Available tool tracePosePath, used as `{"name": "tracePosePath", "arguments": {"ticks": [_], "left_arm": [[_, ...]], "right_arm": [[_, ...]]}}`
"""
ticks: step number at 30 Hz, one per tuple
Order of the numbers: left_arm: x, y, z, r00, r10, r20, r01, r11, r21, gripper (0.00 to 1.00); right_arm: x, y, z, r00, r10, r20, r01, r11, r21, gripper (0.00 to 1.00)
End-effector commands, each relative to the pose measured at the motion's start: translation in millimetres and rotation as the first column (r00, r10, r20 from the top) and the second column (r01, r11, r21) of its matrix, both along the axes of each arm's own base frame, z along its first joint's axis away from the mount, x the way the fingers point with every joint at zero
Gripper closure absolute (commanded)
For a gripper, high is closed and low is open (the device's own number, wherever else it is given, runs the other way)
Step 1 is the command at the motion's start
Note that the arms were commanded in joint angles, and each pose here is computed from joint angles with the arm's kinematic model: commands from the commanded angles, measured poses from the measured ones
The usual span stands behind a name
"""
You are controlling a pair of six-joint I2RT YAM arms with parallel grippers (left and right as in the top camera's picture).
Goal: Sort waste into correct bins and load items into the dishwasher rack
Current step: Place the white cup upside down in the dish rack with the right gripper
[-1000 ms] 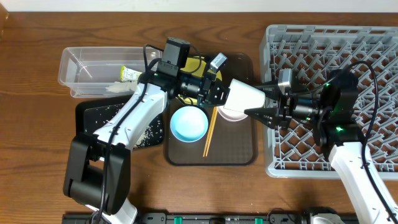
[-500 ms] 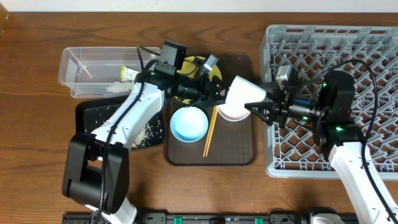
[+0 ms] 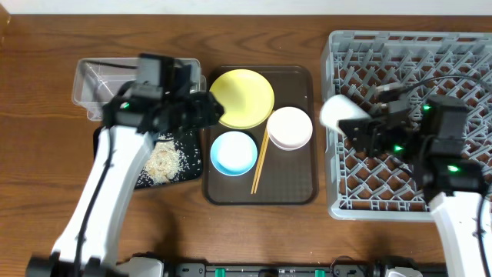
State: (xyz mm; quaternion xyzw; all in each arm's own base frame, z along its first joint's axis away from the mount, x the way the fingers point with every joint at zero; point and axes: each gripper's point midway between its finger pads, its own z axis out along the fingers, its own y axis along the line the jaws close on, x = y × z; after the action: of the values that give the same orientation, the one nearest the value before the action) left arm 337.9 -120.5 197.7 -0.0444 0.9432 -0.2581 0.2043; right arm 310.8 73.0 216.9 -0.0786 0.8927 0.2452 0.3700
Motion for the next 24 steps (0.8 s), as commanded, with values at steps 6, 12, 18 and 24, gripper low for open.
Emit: {"name": "tracePosePath", "arguments": {"ticks": [6,12,18,24], "left_arm": [[-5,35,18,0.993,0.082,0.088,-0.094,0.985,0.142,0.4],[-5,35,18,0.993,0.082,0.086,-0.094,0.986,0.141,0.4],[-7,35,17,0.993,0.082,0.079,-0.093,0.985,0.143,0.4],[-7,35,17,0.993,0.082,0.079,-0.093,0.985,0.143,0.4]], "right_arm": [[-23,-96,21,0.914,-0.397,-0.082,0.332,0.849,-0.411,0.99],[-33,-121,4,0.842,-0.499,-0.207,0.331,0.78,-0.531,0.99],[-33,-140,-35,0.745,-0.564,-0.357,0.313,0.768,-0.559,0.99],[-21,-142,-58,0.719,-0.555,-0.419,0.3,0.791,-0.533,0.99]]}}
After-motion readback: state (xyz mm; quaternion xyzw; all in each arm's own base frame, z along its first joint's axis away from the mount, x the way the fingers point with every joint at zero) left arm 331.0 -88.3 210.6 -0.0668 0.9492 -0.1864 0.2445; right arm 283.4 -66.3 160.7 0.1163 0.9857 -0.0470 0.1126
